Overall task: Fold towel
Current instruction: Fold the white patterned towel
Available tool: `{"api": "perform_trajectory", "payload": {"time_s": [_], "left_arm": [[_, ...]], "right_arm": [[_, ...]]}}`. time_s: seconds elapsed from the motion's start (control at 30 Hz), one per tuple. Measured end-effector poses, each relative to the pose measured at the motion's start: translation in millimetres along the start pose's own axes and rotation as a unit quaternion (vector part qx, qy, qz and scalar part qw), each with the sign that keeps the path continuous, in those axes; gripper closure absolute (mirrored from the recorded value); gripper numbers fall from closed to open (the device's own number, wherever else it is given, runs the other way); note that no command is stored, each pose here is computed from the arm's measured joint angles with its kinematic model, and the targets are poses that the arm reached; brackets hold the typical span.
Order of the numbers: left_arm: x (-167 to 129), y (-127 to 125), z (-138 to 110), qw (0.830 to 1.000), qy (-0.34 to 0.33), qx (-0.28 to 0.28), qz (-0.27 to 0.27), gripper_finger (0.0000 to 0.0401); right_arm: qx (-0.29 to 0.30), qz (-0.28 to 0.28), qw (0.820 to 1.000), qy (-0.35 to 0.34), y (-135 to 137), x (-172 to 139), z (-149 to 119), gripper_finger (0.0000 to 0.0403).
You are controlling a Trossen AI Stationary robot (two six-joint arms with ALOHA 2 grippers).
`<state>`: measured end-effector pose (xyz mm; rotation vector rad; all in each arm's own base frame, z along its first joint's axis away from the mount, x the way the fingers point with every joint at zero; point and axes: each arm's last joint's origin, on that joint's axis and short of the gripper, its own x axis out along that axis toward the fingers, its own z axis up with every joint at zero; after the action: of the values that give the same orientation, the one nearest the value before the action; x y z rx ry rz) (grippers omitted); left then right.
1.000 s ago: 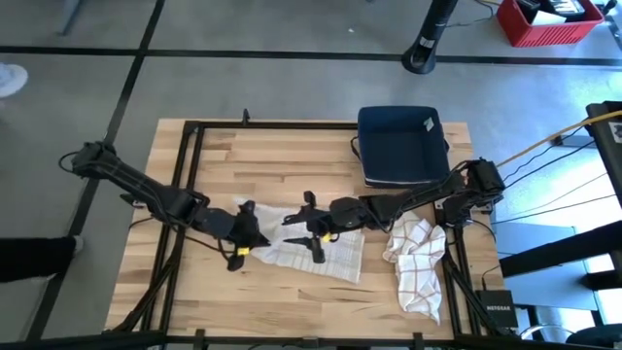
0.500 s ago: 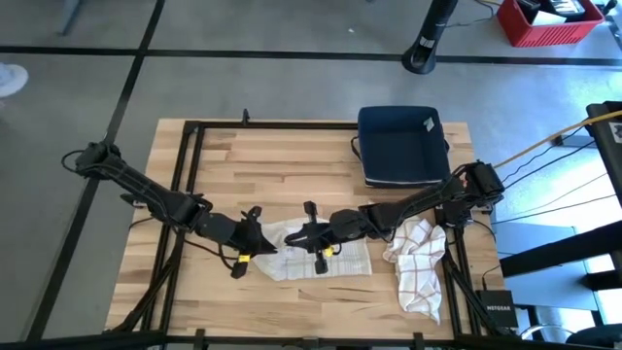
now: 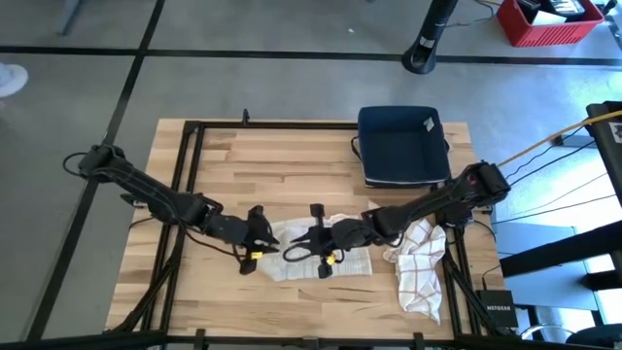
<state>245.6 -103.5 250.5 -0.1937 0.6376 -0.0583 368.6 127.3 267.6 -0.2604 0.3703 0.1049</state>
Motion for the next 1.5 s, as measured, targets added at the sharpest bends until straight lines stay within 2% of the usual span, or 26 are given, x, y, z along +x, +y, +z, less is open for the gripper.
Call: {"api": "perform_trajectory", "payload": {"time_s": [0.2, 0.47, 0.6, 0.9, 1.03, 1.17, 1.5], "left_arm": [[-7.2, 7.3, -12.9, 0.996, 0.07, -0.038, 0.031, 0.0258], [-12.3, 11.0, -22.1, 0.986, 0.138, -0.081, 0.056, 0.026], [-9.3, 13.3, -23.9, 0.985, 0.132, -0.058, 0.09, 0.0265], [4.8, 13.9, -28.0, 0.984, 0.142, 0.006, 0.11, 0.0268], [10.9, 14.3, -28.9, 0.983, 0.145, 0.013, 0.111, 0.027], [12.9, 14.7, -31.0, 0.981, 0.153, 0.021, 0.114, 0.027], [12.9, 15.6, -28.5, 0.983, 0.144, 0.021, 0.114, 0.0271]], "right_arm": [[-0.024, -0.027, 0.998, 0.05, 8.0, -23.0, 33.1, 0.0395], [-0.055, -0.04, 0.995, 0.067, 22.5, -37.8, 40.2, 0.0398], [-0.062, -0.055, 0.996, 0.042, 28.2, -61.5, 53.3, 0.0398], [-0.057, -0.018, 0.998, -0.027, 49.5, -127.7, 79.5, 0.0398], [-0.044, -0.006, 0.998, -0.047, 49.1, -159.0, 87.9, 0.0399], [-0.019, -0.023, 0.998, -0.057, 43.2, -186.3, 96.0, 0.0399], [-0.007, -0.022, 0.999, -0.043, 33.9, -200.4, 102.7, 0.0398]]}}
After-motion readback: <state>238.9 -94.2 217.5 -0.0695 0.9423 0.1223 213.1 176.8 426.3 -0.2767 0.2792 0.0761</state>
